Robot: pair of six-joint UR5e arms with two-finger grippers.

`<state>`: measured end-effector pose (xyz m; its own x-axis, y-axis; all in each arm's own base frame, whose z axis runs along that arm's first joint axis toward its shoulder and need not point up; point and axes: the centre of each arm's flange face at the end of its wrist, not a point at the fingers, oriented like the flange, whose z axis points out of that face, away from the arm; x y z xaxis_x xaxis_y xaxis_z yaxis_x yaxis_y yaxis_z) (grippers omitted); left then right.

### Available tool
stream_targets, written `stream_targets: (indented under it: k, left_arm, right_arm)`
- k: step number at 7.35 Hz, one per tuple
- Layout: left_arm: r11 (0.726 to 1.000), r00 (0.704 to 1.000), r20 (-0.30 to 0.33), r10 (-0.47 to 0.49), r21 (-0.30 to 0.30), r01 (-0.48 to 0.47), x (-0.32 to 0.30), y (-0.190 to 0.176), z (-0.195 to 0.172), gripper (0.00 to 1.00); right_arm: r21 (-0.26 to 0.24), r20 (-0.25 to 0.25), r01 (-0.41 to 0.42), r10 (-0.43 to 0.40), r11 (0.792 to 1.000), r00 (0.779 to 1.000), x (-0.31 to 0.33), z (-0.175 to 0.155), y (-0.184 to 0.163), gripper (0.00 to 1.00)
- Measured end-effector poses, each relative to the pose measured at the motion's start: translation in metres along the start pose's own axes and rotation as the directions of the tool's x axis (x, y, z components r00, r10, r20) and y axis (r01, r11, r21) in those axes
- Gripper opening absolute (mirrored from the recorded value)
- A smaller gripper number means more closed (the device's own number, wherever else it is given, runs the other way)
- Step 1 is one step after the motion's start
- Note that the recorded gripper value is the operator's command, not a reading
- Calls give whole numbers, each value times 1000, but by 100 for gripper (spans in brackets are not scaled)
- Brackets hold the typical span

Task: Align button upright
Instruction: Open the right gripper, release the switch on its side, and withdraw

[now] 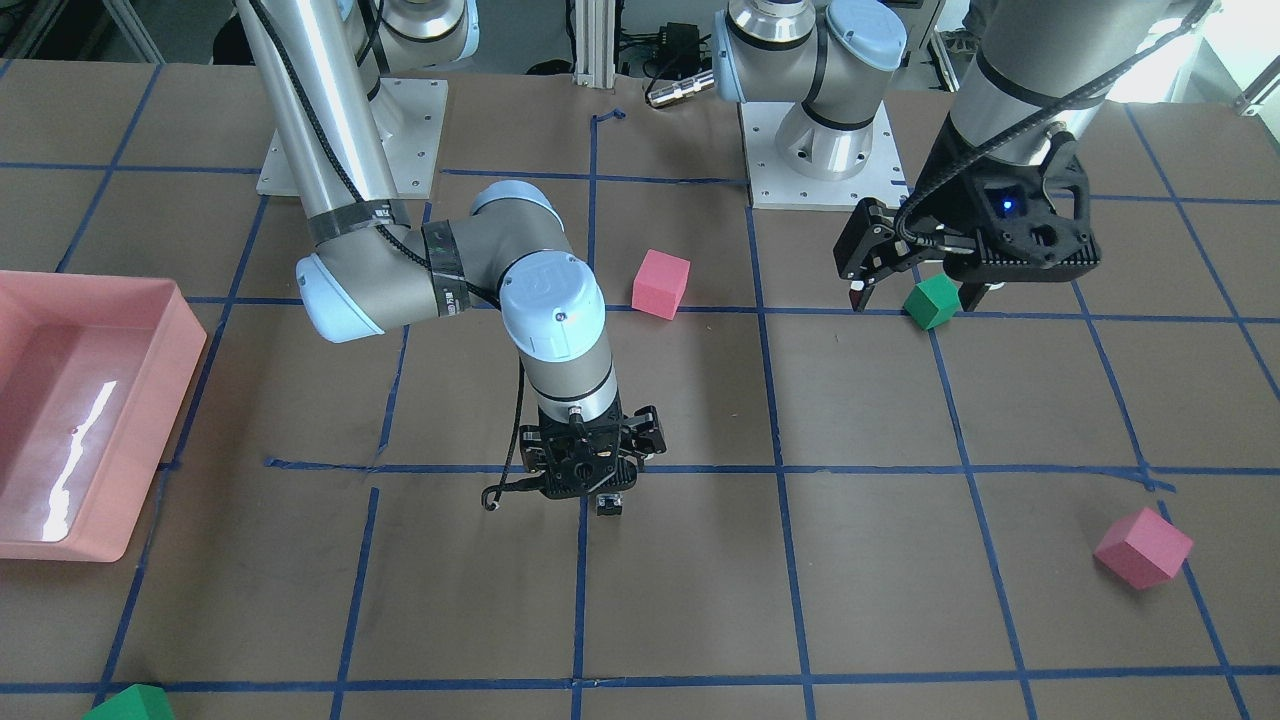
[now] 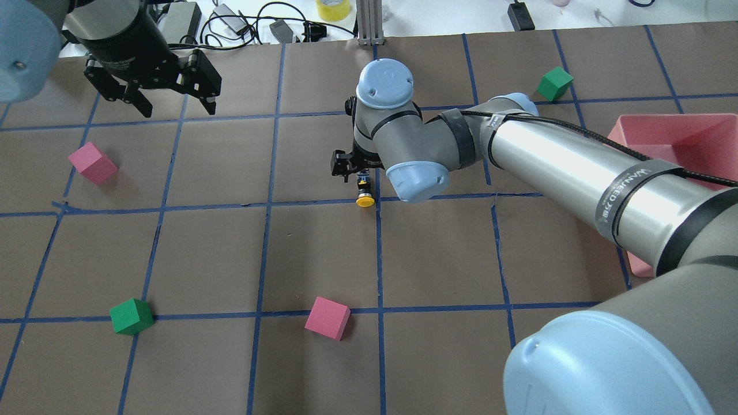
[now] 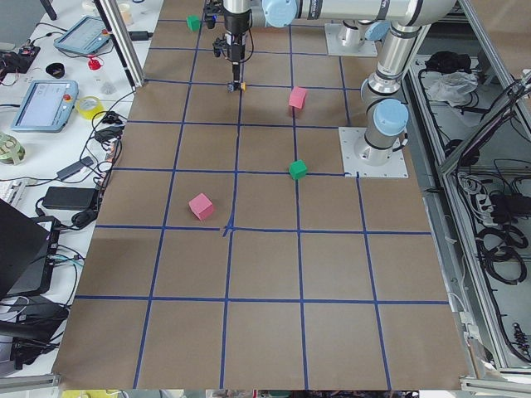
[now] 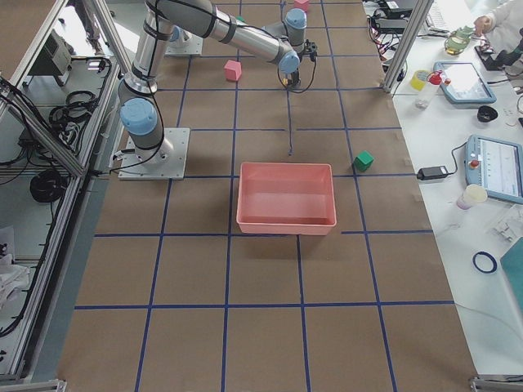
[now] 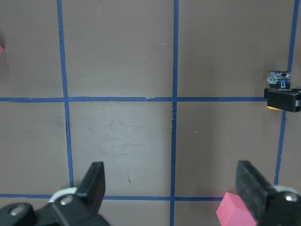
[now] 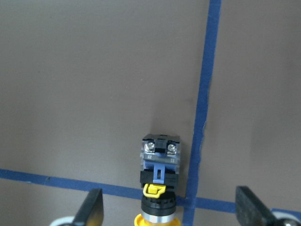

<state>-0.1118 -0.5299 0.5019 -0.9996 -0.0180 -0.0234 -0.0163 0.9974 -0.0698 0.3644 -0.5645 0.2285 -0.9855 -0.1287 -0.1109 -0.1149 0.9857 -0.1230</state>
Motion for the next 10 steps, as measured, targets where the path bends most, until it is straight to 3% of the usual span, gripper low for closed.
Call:
stream_targets:
  k: [2, 5, 7, 10]
  left_arm:
    - [1000, 1000, 0, -1, 0, 1, 0, -1, 1, 100]
    - [1000, 1000, 0, -1, -2, 1, 0, -1, 2, 100]
    - [1000, 1000, -1, -2, -5, 2, 0, -1, 4, 100]
    - [1000, 1000, 1, 16, 20, -16, -4, -9, 9, 100]
  right_arm:
    - [24, -46, 26, -25, 999, 999, 13, -45, -1, 100]
    - [-14, -114, -15, 13, 1000, 993, 96, -141, 2, 100]
    - [-46, -129, -25, 19, 999, 991, 146, -211, 25, 100]
    - [-5, -128, -38, 37, 999, 991, 158, -286, 64, 100]
